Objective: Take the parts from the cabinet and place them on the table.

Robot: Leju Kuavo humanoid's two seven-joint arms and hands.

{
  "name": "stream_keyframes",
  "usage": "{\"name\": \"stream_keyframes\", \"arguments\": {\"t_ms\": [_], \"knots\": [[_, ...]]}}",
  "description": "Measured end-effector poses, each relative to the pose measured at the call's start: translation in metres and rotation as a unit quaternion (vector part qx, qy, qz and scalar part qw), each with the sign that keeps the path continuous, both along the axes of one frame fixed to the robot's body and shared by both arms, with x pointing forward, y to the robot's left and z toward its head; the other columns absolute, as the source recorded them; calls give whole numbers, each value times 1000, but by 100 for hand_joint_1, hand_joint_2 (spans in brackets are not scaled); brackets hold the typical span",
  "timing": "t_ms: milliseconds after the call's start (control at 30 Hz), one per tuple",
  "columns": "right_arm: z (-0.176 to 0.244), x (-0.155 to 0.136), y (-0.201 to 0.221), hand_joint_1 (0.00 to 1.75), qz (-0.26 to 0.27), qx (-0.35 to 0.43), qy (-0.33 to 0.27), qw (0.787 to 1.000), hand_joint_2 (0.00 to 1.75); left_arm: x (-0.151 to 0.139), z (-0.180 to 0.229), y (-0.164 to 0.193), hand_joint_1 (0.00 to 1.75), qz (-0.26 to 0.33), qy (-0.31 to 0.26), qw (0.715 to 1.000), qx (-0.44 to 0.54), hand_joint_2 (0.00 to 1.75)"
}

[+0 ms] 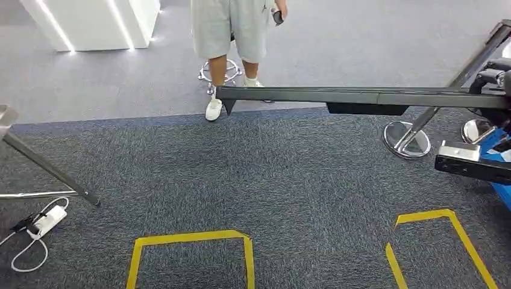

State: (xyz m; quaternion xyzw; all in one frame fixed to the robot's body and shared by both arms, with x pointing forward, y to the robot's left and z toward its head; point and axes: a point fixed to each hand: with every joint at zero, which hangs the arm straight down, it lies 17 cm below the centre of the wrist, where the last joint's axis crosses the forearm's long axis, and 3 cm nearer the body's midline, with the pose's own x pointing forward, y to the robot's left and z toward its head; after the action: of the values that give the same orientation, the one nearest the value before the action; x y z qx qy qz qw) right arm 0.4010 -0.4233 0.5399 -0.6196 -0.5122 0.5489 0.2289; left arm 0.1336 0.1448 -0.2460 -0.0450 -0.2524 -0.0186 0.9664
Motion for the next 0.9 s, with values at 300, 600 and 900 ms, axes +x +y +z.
{"name": "stream_keyframes", "arguments": {"t_ms": [300, 600, 900], "knots": [[-11, -5, -10, 175, -7, -1, 10, 1000, 175, 1, 1, -3, 0, -6, -4, 1000, -4, 175], [-4, -20, -16, 175, -10, -1, 8, 1000, 175, 0, -1, 0, 0, -6, 4, 1000, 3, 175], [3, -24, -15, 175, -12, -10, 5, 1000, 175, -3, -2, 1, 0, -5, 9, 1000, 3, 175]]}}
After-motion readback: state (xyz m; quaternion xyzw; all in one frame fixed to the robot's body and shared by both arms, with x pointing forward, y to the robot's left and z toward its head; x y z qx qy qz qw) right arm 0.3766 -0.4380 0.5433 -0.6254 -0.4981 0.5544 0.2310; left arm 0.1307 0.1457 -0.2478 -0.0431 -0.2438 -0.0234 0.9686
